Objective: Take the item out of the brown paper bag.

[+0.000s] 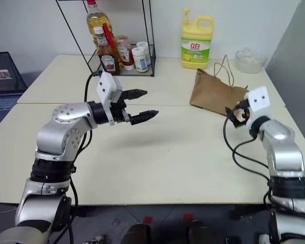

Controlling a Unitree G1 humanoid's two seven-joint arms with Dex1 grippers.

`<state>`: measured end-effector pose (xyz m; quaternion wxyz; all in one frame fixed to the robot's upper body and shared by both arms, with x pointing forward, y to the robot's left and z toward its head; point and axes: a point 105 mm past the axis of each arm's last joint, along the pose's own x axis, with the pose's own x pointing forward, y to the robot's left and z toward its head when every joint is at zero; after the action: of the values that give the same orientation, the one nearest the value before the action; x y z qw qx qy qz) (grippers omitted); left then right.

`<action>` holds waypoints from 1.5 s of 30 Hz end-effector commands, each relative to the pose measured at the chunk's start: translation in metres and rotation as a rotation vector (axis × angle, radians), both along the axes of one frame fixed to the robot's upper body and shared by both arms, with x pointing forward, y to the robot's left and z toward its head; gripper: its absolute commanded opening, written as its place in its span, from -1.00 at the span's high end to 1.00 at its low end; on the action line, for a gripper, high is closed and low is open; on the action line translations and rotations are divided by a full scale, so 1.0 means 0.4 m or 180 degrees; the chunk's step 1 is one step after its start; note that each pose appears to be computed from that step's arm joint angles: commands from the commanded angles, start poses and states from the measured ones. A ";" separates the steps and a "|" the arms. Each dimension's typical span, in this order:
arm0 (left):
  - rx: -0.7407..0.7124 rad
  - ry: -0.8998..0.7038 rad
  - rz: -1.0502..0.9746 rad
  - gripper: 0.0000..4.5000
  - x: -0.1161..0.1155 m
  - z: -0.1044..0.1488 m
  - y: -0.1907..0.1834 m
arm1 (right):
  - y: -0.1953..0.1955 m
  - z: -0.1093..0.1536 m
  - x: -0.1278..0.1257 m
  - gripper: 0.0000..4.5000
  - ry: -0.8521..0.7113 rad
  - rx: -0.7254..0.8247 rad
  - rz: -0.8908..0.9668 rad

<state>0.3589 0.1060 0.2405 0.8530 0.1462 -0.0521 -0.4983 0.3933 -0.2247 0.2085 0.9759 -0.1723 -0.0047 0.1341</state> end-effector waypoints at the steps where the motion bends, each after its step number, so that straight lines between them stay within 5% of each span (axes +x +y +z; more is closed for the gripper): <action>1: -0.0015 -0.0210 -0.0076 -0.98 0.013 0.050 -0.003 | -0.004 0.055 0.049 -1.00 -0.0183 -0.0058 0.0073; 13: -0.0246 -0.0202 -0.0056 -0.98 0.021 0.086 -0.008 | -0.005 0.124 0.175 -1.00 -0.0318 -0.0033 0.0067; 34: -0.0499 0.0057 0.0209 -0.98 -0.023 0.082 0.058 | 0.084 0.145 0.201 -1.00 -0.0326 0.0249 0.0381; 37: -0.0502 0.0054 0.0223 -1.00 -0.023 0.084 0.059 | 0.088 0.148 0.201 -0.73 -0.0337 0.0246 0.0401; 45: -0.0491 0.0041 0.0323 -1.00 -0.017 0.077 0.066 | 0.088 0.158 0.201 0.54 -0.0372 0.0258 0.0402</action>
<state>0.3566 0.1294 0.2576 0.8863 0.0673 -0.0501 -0.4553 0.4747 -0.1920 0.2461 0.9727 -0.1370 -0.0400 0.1830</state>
